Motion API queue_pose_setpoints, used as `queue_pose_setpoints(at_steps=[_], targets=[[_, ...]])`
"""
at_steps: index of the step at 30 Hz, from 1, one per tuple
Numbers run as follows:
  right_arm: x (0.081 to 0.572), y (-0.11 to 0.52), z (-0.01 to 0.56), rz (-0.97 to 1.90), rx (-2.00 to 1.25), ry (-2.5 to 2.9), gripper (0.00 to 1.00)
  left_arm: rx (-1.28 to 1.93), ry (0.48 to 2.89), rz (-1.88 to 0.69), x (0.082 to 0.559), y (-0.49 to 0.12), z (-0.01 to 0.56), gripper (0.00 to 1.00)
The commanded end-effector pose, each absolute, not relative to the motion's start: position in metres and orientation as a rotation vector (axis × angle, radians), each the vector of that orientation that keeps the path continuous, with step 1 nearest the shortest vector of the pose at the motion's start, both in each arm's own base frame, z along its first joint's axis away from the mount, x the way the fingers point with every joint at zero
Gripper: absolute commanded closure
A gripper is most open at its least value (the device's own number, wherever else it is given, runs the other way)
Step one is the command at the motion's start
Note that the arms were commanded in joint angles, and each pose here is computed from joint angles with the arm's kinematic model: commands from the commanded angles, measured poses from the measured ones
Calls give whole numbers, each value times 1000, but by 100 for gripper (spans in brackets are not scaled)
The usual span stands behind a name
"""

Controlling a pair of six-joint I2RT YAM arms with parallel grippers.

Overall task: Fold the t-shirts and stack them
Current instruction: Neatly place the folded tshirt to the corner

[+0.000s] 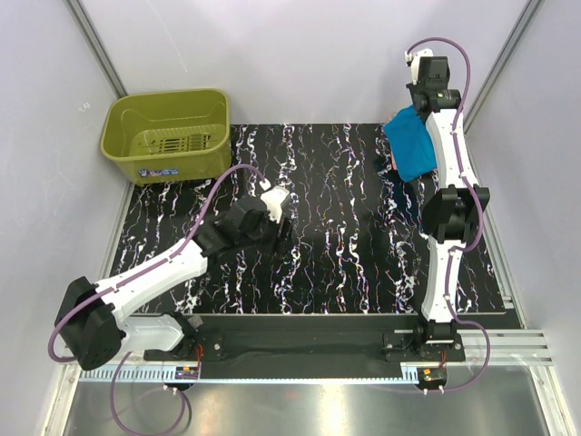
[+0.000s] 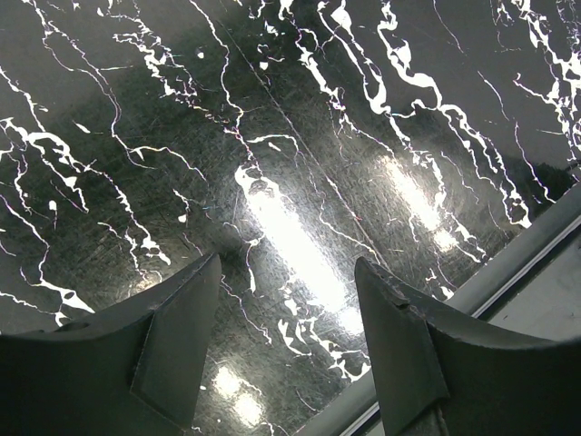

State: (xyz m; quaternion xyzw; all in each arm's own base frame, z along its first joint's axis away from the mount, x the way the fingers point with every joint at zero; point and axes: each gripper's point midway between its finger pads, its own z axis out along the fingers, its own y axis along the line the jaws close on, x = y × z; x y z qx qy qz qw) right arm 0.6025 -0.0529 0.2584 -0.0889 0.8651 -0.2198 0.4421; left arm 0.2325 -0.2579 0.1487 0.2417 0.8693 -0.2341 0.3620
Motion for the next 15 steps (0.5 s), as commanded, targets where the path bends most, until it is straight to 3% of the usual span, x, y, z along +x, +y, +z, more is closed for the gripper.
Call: queue_pose_setpoints(at_steps=[1,15], targets=[[616,-56,308,-603,-209,1985,100,612,2207,-653,237,-266,159,34],[633,-64,336,-610,-160,1863,100,609,2238,-677,236,-271,157,35]])
